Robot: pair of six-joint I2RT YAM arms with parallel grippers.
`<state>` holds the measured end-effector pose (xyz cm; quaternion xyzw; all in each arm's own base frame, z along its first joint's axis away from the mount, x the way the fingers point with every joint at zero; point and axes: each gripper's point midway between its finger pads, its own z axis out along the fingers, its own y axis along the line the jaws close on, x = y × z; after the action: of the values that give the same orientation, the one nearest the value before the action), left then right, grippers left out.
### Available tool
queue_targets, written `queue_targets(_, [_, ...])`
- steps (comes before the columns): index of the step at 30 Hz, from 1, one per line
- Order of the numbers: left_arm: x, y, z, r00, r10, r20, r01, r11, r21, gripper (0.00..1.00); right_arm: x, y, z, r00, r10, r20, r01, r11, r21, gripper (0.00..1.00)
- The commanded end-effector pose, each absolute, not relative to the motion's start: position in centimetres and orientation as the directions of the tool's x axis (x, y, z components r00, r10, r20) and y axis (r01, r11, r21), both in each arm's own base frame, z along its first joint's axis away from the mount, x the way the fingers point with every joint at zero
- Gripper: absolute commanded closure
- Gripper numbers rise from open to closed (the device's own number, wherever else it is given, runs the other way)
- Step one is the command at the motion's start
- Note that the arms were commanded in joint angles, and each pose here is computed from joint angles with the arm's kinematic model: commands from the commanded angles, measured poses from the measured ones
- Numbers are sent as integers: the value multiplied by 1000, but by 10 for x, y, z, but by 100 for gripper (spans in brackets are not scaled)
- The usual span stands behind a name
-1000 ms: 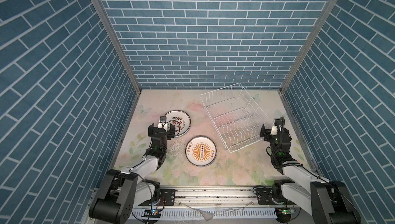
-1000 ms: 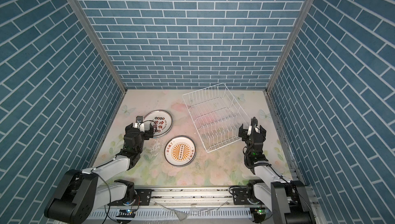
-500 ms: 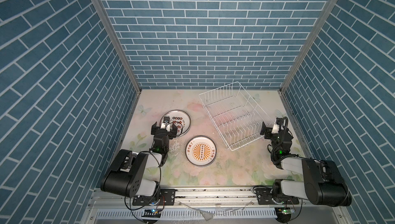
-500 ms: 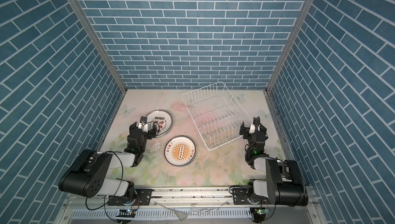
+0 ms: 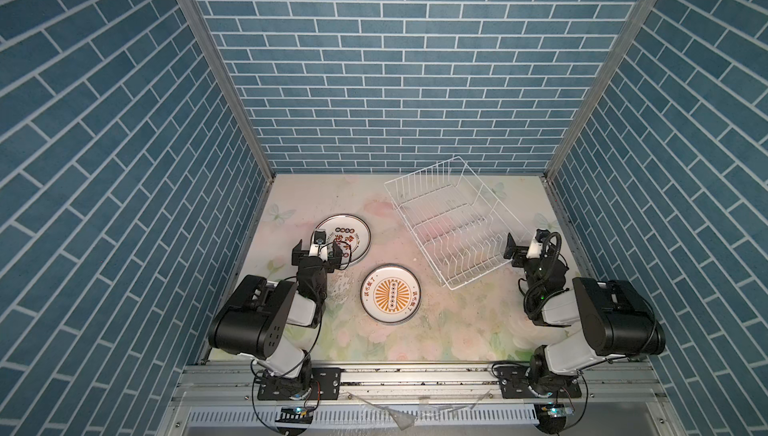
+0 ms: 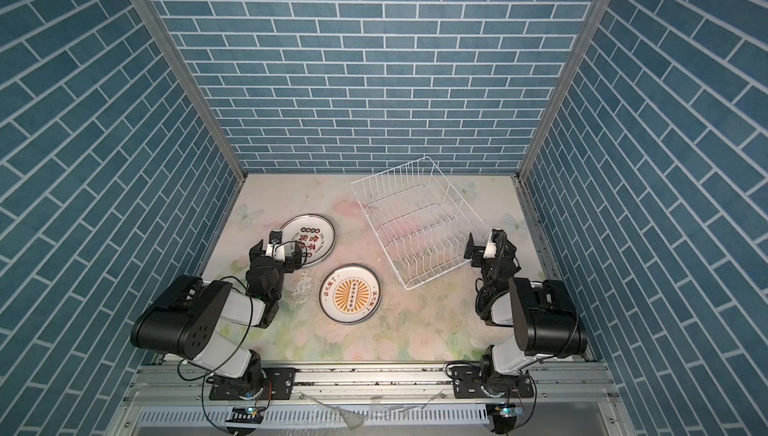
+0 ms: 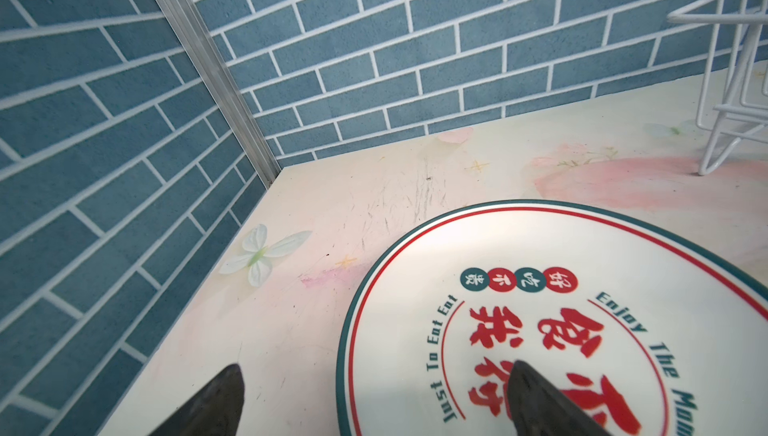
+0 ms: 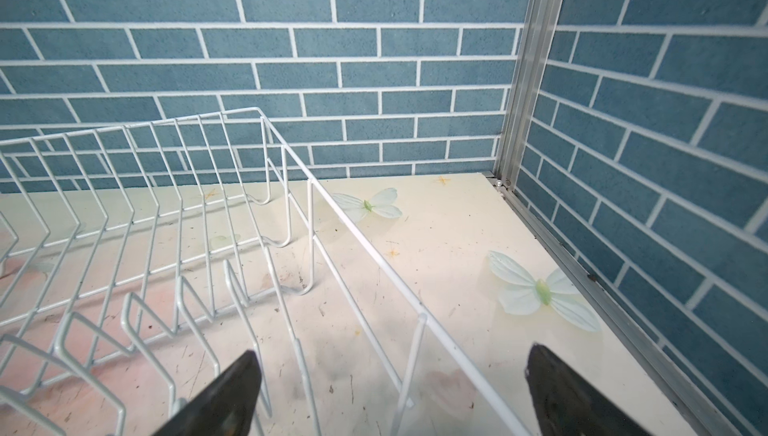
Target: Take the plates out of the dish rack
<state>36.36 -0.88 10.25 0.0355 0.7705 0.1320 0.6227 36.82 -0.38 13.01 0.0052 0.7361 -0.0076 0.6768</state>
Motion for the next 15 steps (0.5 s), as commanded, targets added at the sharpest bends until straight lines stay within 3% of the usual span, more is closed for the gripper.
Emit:
queue_targets(1, [364, -8, 108, -196, 199, -960, -119, 967, 225, 1, 360, -6, 104, -166, -34, -985, 12, 999, -37, 1])
queue_targets(8, [367, -6, 108, -209, 196, -958, -128, 966, 225, 1, 368, -21, 103, -200, -7, -980, 93, 995, -26, 1])
queue_targets(15, [368, -5, 108, -212, 194, -958, -131, 966, 225, 1, 390, -29, 92, -329, 18, -944, 142, 989, -31, 1])
